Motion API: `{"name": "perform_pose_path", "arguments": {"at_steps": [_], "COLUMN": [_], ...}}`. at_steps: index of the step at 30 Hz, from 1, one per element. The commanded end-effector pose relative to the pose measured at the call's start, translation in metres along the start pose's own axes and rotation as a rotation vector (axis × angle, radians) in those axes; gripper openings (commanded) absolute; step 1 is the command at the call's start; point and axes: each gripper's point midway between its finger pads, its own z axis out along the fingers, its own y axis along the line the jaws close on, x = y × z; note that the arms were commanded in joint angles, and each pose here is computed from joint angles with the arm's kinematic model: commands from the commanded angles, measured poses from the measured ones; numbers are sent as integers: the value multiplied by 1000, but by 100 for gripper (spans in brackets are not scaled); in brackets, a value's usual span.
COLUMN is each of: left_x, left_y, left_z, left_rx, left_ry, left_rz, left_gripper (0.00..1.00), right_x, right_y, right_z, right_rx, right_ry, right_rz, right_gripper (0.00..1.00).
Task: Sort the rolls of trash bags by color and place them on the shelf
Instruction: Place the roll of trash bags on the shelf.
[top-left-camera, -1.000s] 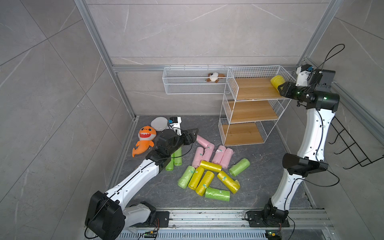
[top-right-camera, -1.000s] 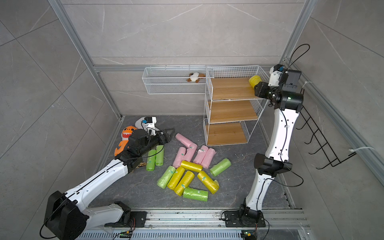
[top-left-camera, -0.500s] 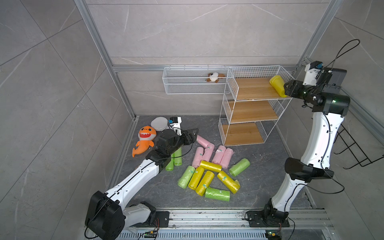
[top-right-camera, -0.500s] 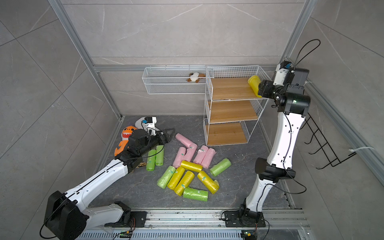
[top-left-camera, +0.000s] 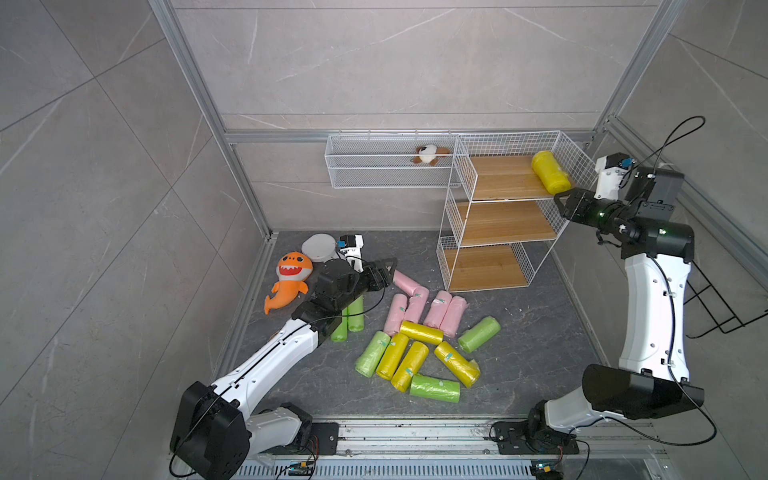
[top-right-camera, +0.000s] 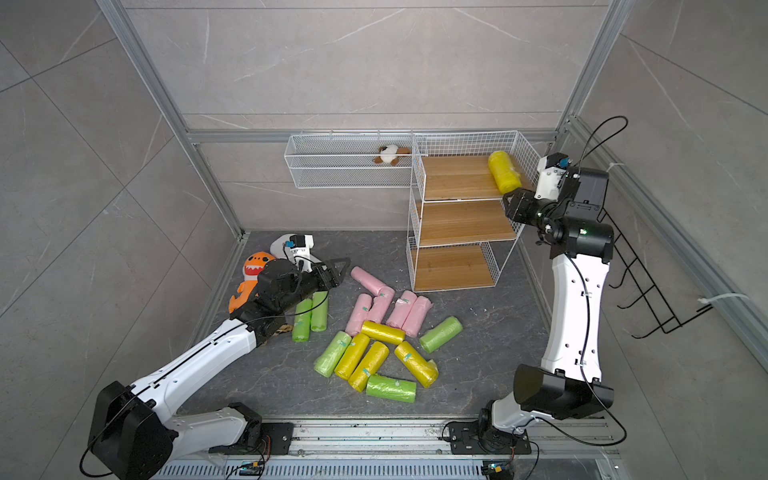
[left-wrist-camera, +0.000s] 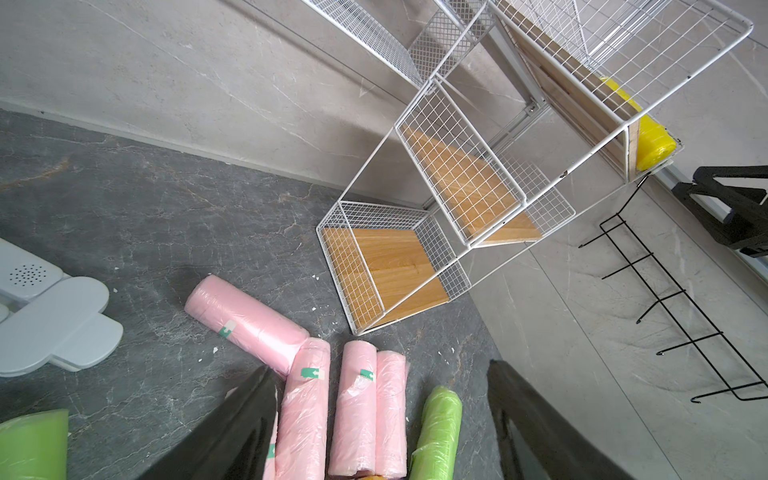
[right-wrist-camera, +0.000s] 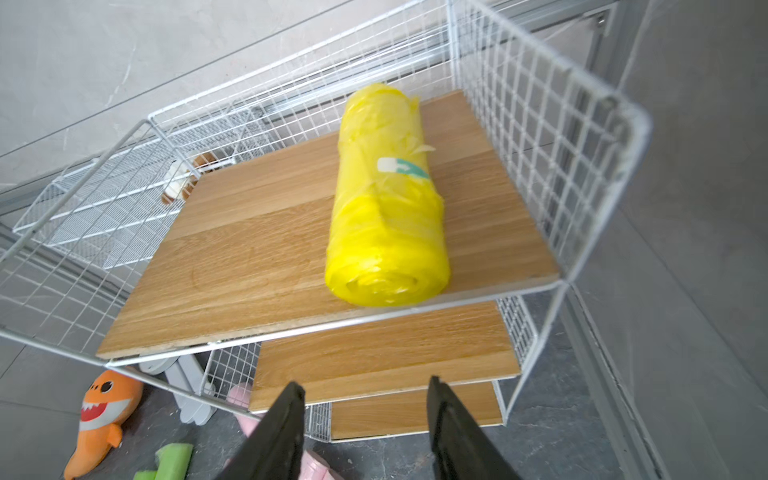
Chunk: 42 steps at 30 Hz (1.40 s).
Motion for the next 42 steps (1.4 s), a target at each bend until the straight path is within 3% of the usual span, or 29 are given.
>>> {"name": "perform_pose_path", "arguments": {"at_steps": [1, 9, 24, 29, 42], "left_x": [-8, -5, 0, 1, 20], "left_y": [-11, -10, -3, -1, 28], "left_z": [-2, 2, 3, 4, 17], "left_rx": [43, 45, 20, 11, -90], "left_ry": [-28, -16, -4, 1, 46], "left_rz": [9, -3, 11, 14, 39], "left_gripper": [83, 83, 83, 83, 84], "right_x": [-16, -26, -46, -53, -58], "right_y": [30, 24, -2, -13, 1], "right_z": [-6, 12, 39, 38, 7], "right_rx": [-116, -92, 11, 80, 72], "right_ry": [-74, -85, -110, -125, -151], "right_rz": [-11, 1, 15, -6, -41], "right_gripper": [50, 44, 42, 42, 46]}}
